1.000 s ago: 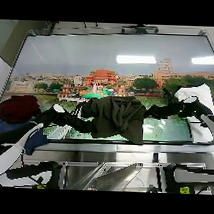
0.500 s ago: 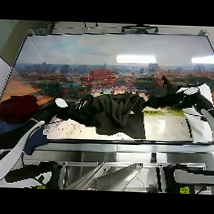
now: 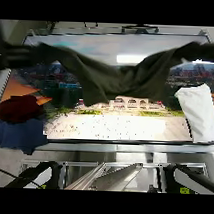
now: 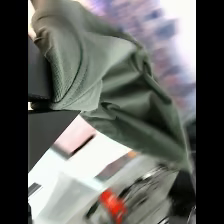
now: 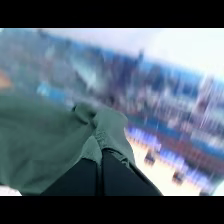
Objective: Fold the shirts.
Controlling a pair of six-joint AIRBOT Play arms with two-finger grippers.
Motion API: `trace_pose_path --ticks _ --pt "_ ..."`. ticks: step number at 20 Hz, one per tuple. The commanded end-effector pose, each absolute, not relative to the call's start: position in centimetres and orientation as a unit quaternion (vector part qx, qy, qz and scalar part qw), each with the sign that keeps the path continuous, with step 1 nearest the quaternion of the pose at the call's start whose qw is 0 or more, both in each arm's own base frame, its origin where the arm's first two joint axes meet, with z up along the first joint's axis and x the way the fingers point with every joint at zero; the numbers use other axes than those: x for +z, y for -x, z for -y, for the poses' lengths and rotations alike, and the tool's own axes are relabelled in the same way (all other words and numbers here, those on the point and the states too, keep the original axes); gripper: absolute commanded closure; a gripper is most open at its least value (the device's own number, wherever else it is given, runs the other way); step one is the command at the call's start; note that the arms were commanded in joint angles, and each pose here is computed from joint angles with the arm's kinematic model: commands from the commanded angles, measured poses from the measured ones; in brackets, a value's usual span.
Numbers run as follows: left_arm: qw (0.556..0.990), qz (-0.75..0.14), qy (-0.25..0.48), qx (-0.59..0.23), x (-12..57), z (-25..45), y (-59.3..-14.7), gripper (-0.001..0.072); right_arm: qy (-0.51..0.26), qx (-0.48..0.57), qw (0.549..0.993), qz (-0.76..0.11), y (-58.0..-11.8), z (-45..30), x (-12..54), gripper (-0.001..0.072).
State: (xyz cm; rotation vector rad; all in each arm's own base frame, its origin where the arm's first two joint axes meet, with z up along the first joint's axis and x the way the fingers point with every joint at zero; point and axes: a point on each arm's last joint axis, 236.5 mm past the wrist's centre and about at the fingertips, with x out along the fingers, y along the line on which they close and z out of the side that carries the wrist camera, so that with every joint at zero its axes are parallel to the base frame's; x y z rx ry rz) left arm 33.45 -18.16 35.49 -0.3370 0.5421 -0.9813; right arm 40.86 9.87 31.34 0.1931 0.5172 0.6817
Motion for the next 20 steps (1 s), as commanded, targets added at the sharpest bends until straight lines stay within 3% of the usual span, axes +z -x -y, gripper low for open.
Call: trace_pose_path --ticks 1,5,7,9,13,16,20 --pt "0.866 -0.174 0.102 -0.458 44.3 16.3 -28.2 0.0682 0.002 0.31 0.946 -0.09 -33.3 -10.7 44.7 0.0693" --pt "0.912 -0.053 0.051 -0.403 50.8 14.6 -24.0 0.0682 0.088 0.193 0.977 0.029 -26.2 -8.1 51.8 0.0694" --pt "0.942 -0.032 0.053 -0.33 51.0 11.7 -24.3 0.0682 0.092 0.137 0.986 0.029 -25.0 -6.0 52.1 0.0694" --pt "0.958 -0.058 0.077 -0.27 48.5 8.1 -26.0 0.0681 0.079 0.15 0.985 -0.019 -26.4 -6.1 49.7 0.0693" --pt "0.925 -0.155 0.137 -0.32 39.8 7.0 -30.5 0.0681 -0.006 0.265 0.937 -0.225 -32.7 -8.7 37.1 0.0693" --pt "0.87 -0.302 0.175 -0.349 28.3 8.4 -36.1 0.0681 -0.092 0.266 0.888 -0.364 -37.8 -8.4 24.5 0.0693" --pt "0.785 -0.48 0.201 -0.336 10.5 10.7 -42.1 0.0684 -0.186 0.198 0.841 -0.467 -42.9 -6.7 7.3 0.0693"
